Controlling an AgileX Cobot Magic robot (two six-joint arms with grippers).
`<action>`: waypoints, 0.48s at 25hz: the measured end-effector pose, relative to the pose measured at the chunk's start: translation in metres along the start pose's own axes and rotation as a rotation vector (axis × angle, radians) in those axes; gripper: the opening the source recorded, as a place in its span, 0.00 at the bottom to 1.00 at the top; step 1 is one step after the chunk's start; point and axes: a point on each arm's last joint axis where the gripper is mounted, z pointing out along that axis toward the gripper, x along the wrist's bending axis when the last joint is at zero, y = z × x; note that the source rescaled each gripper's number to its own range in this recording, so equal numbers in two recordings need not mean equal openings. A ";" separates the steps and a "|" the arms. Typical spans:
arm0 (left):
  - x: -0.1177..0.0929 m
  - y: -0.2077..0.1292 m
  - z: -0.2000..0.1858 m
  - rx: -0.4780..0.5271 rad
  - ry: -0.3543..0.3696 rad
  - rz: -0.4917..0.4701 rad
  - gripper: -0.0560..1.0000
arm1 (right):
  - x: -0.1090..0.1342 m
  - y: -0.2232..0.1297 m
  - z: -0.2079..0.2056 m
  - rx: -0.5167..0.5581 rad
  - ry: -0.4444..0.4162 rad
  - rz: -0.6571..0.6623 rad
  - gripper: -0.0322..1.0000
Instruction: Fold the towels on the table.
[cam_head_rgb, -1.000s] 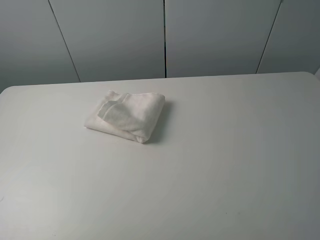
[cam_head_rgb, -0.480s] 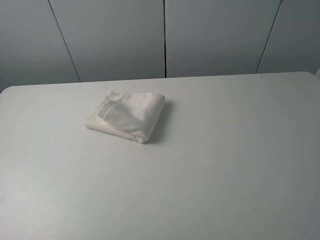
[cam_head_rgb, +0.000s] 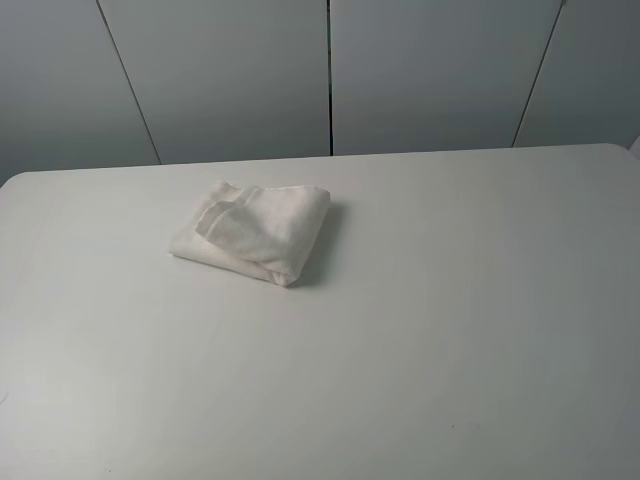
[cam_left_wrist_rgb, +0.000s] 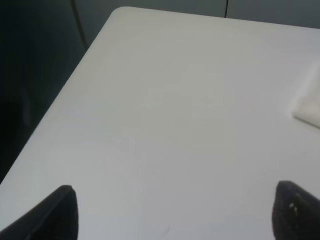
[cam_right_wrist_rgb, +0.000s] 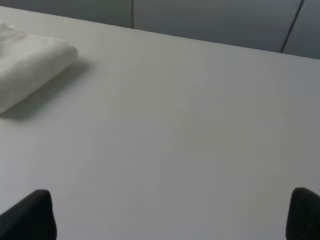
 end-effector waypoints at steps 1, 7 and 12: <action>0.000 0.000 0.000 0.000 0.002 -0.003 1.00 | 0.000 0.000 0.000 0.000 -0.009 0.008 1.00; 0.000 0.000 0.000 0.000 -0.015 0.008 1.00 | 0.000 0.000 0.000 0.002 -0.030 0.024 1.00; 0.000 0.000 0.000 0.000 -0.035 0.012 1.00 | -0.001 0.000 0.000 0.004 -0.040 0.021 1.00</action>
